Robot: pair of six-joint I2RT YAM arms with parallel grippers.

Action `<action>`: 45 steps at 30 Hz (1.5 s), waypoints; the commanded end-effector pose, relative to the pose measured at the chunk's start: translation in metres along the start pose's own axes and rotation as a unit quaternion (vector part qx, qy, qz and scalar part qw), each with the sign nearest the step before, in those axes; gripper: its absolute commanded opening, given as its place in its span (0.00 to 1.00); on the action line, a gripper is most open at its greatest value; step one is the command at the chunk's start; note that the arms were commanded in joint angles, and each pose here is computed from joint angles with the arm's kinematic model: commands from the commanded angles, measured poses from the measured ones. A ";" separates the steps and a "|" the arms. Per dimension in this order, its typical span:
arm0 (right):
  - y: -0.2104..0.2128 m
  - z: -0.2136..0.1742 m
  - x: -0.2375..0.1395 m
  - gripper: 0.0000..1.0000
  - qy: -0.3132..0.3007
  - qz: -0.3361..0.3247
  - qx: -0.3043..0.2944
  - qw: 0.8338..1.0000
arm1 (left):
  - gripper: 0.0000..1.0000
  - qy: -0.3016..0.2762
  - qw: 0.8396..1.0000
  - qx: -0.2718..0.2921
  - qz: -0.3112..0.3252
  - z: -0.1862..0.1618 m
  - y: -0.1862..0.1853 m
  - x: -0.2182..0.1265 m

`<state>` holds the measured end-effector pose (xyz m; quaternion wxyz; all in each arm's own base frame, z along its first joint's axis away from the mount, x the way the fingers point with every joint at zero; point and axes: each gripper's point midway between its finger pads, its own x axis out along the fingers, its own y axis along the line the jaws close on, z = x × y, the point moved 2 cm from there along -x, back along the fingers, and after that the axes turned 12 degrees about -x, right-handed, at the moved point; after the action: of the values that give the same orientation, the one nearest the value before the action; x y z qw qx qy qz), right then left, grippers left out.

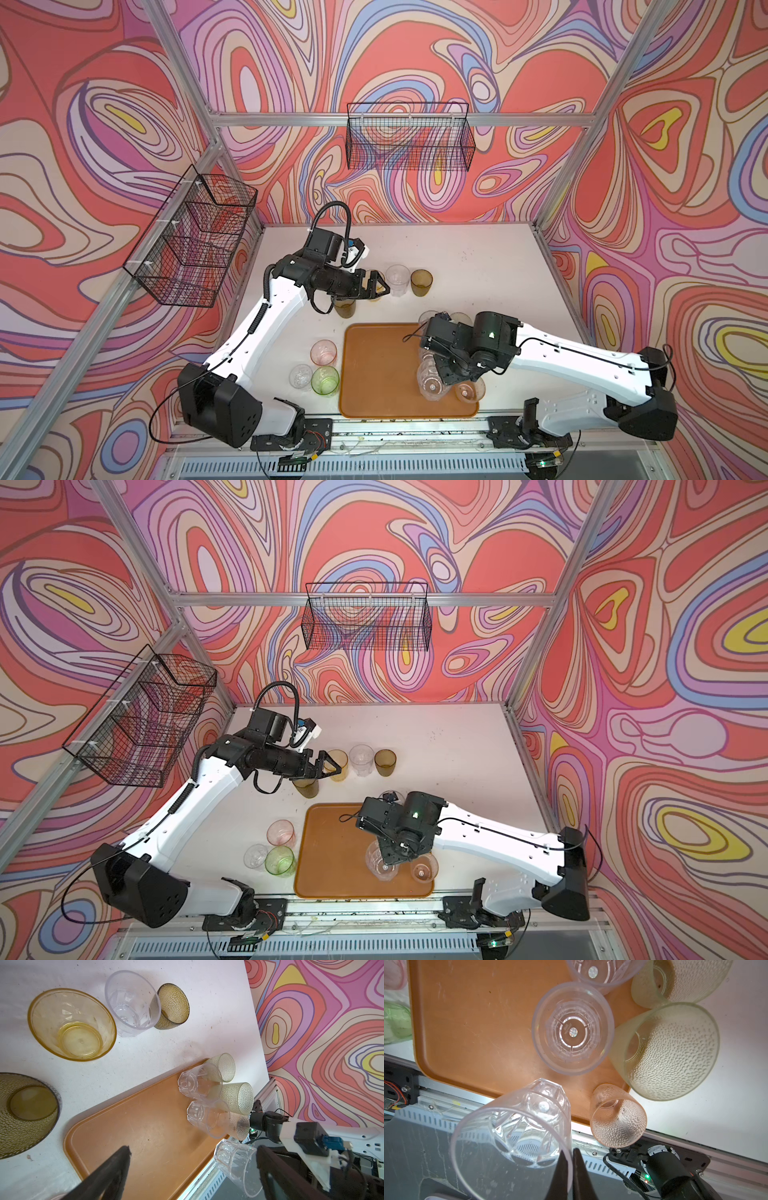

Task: Place the glasses into the tray
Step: 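Carry the held clear glass toward the tray edge nearest the robot, then lower the held clear glass onto the tray beside the pale green glasses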

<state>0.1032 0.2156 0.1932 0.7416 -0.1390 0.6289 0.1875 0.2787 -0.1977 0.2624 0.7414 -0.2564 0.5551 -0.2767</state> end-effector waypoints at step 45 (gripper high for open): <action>-0.011 -0.024 0.071 0.00 0.008 -0.014 -0.041 0.999 | 0.97 -0.005 1.000 0.004 -0.007 0.004 -0.005 0.006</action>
<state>0.0971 0.2053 0.1220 0.7310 -0.1682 0.6284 0.2058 0.2815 -0.2033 0.2638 0.7417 -0.2592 0.5504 -0.2824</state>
